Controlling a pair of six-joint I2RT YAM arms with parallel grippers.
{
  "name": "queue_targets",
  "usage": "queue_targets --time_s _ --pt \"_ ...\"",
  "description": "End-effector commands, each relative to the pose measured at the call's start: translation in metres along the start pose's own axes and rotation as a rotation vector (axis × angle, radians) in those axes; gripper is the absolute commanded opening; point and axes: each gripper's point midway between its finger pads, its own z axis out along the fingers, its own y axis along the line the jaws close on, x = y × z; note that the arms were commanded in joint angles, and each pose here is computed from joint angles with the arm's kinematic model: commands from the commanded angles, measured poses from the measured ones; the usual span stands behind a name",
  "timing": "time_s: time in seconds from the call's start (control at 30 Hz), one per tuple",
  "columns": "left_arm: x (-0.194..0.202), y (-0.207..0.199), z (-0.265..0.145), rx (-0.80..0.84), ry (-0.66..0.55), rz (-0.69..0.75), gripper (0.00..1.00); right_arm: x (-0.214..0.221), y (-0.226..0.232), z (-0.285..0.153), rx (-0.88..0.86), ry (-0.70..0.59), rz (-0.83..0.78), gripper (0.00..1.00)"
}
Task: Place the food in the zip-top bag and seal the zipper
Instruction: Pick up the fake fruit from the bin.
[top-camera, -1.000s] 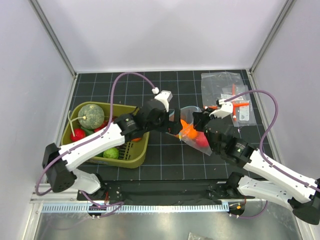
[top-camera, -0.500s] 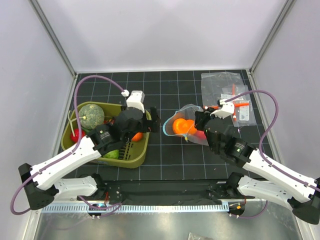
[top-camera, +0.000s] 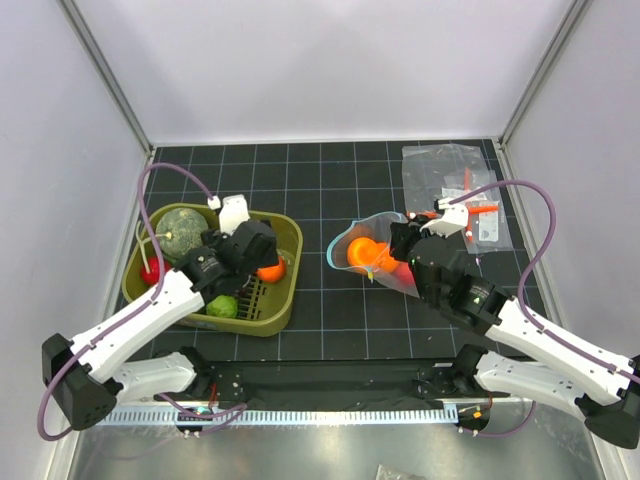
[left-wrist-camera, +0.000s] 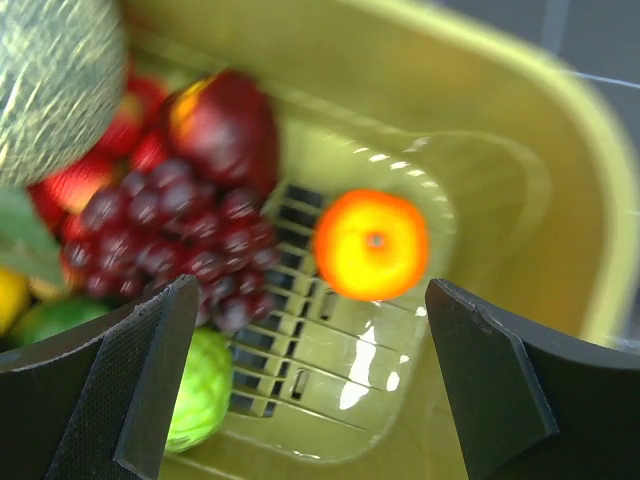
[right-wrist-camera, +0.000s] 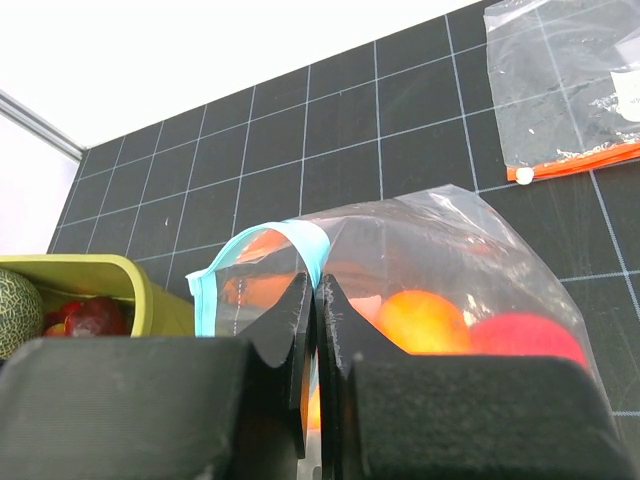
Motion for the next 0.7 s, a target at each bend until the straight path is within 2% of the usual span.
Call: queue_targets --time_s 0.0,0.17,0.23,0.3,0.33,0.57,0.67 --pt "0.007 0.028 0.002 -0.083 0.010 -0.144 1.00 -0.015 0.010 0.000 -0.025 -0.047 0.054 0.08" --pt "0.035 0.065 0.008 -0.242 0.036 -0.265 1.00 -0.014 0.010 0.001 -0.024 -0.052 0.052 0.08" --pt "0.036 0.080 0.009 -0.328 0.005 -0.348 1.00 -0.013 0.012 0.001 -0.031 -0.040 0.050 0.08" --pt "0.045 0.103 0.006 -0.424 0.005 -0.369 1.00 -0.014 0.012 0.002 -0.028 -0.047 0.054 0.08" --pt "0.046 0.107 0.004 -0.439 -0.001 -0.422 1.00 -0.012 0.011 0.002 -0.024 -0.046 0.049 0.08" --pt "0.060 0.121 0.015 -0.439 0.006 -0.534 1.00 -0.011 0.011 0.003 -0.028 -0.044 0.045 0.08" --pt "0.067 0.133 0.019 -0.491 -0.012 -0.596 1.00 -0.011 0.013 0.002 -0.032 -0.034 0.044 0.08"
